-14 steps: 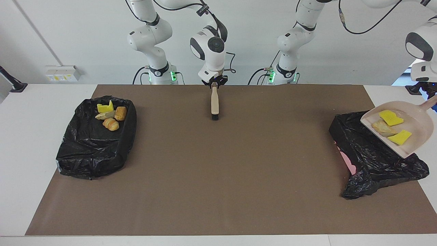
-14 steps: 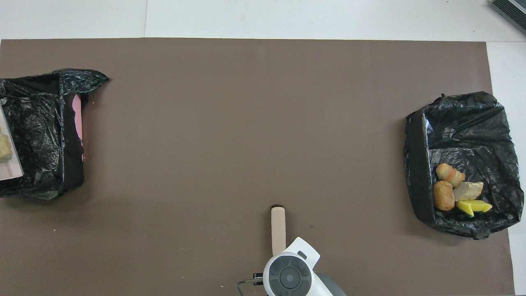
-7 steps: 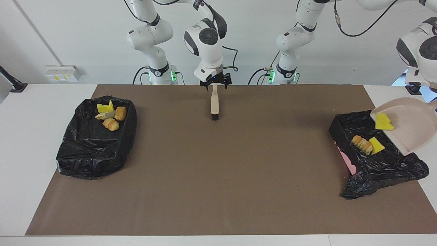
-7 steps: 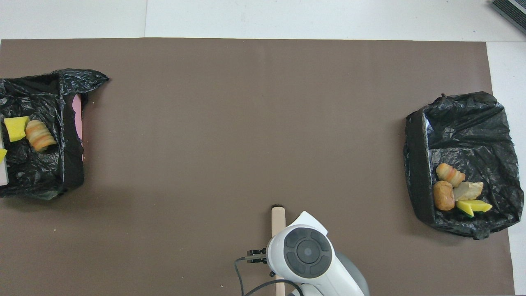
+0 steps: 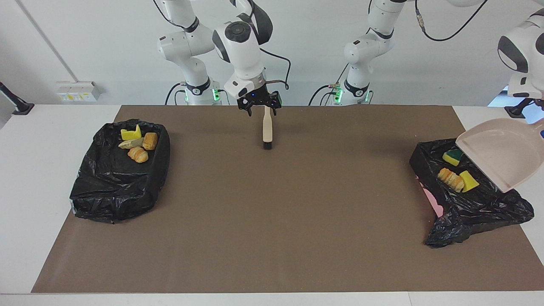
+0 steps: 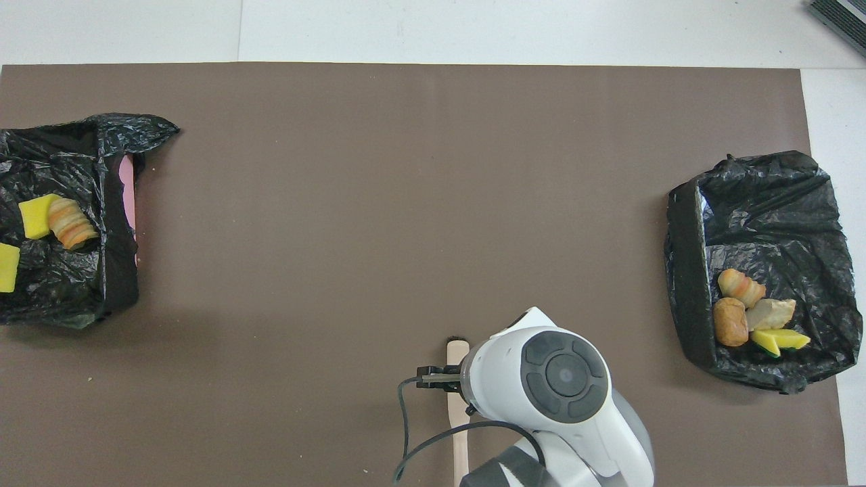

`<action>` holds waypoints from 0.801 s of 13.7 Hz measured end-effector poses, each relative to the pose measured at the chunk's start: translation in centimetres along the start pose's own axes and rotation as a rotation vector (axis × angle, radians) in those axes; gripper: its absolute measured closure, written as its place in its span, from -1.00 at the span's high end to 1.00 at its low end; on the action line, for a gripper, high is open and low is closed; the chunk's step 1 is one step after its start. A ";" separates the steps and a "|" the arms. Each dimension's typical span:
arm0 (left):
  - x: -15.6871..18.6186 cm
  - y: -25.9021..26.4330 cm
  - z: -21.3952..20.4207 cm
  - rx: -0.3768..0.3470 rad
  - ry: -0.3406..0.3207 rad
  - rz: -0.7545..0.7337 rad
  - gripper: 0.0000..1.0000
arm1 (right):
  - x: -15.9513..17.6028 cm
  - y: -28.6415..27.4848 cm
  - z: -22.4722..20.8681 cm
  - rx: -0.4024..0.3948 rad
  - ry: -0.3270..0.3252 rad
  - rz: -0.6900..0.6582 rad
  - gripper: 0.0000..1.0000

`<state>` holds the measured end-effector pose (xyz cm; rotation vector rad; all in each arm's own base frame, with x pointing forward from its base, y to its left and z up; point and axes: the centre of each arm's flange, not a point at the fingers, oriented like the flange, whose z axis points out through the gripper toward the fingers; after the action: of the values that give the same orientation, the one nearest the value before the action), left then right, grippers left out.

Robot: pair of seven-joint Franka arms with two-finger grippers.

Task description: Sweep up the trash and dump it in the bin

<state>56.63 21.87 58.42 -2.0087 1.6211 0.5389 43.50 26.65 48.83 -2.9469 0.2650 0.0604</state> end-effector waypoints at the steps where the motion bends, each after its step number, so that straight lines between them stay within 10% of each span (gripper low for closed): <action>1: 0.3 0.1 -0.2 -0.003 0.049 -0.024 -0.37 | 1.8 2.0 -2.8 0.006 0.011 0.019 1.00; 6: 4.9 1.2 0.0 -0.080 0.283 -0.216 -0.37 | 6.9 8.8 -11.8 0.032 0.103 0.037 1.00; 11: 19.0 3.9 -3.0 -0.242 0.363 -0.514 -0.37 | 8.0 10.3 -13.9 -0.066 0.188 0.026 1.00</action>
<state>56.80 4.62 49.13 -2.7054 1.1790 0.1874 49.83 12.72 60.20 -3.0173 0.3332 -0.2093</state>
